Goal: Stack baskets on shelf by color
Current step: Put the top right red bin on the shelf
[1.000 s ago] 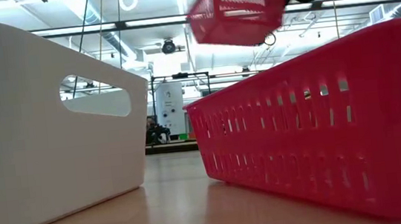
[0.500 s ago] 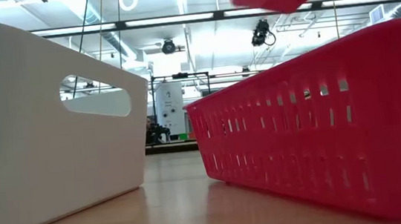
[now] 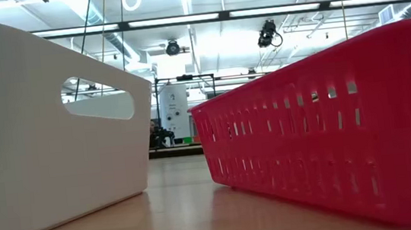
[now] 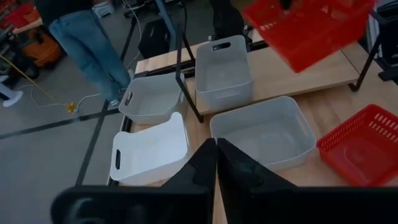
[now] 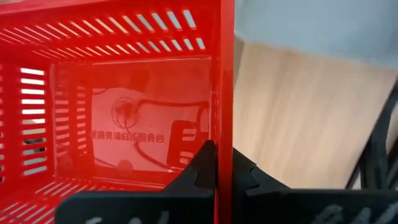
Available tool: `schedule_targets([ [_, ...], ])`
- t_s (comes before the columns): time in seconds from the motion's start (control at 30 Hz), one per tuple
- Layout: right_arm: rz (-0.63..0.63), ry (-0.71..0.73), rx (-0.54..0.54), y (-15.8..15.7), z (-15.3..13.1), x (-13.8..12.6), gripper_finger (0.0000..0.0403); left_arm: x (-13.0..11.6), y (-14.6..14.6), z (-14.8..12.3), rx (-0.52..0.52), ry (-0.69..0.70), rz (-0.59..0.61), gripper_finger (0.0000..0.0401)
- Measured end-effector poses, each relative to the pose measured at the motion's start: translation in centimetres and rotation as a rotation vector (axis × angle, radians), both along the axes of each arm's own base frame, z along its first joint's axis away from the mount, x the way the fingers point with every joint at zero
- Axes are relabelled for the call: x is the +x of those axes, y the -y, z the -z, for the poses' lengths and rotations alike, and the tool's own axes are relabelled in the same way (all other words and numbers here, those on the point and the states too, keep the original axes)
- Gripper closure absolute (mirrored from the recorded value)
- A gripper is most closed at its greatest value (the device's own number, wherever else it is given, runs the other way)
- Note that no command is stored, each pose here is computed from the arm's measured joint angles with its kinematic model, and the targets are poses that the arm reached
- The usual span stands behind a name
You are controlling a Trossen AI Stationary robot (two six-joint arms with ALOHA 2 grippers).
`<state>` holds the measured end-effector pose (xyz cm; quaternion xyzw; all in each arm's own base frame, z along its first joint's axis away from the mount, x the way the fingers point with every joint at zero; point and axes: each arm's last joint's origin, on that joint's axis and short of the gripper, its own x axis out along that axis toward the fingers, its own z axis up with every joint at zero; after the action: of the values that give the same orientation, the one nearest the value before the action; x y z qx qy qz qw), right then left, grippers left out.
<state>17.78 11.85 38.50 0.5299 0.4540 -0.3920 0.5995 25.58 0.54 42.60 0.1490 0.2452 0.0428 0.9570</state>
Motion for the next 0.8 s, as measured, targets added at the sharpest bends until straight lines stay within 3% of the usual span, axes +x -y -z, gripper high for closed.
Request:
schedule_targets([
  [0.2, -0.038, -0.142, 0.07, -4.3, 2.1, 0.4, 0.0396, 0.0, 0.1, 0.1, -0.018, -0.01, 0.033, 0.0389],
  [0.33, -0.071, -0.224, 0.033, -6.1, 3.5, 0.6, 0.0396, -0.1, 0.1, 0.2, -0.019, -0.026, 0.034, 0.0387],
  [0.8, -0.148, -0.344, -0.06, -8.3, 6.9, -1.4, 0.0395, -0.2, 0.3, 0.4, -0.116, -0.037, 0.041, 0.0387],
])
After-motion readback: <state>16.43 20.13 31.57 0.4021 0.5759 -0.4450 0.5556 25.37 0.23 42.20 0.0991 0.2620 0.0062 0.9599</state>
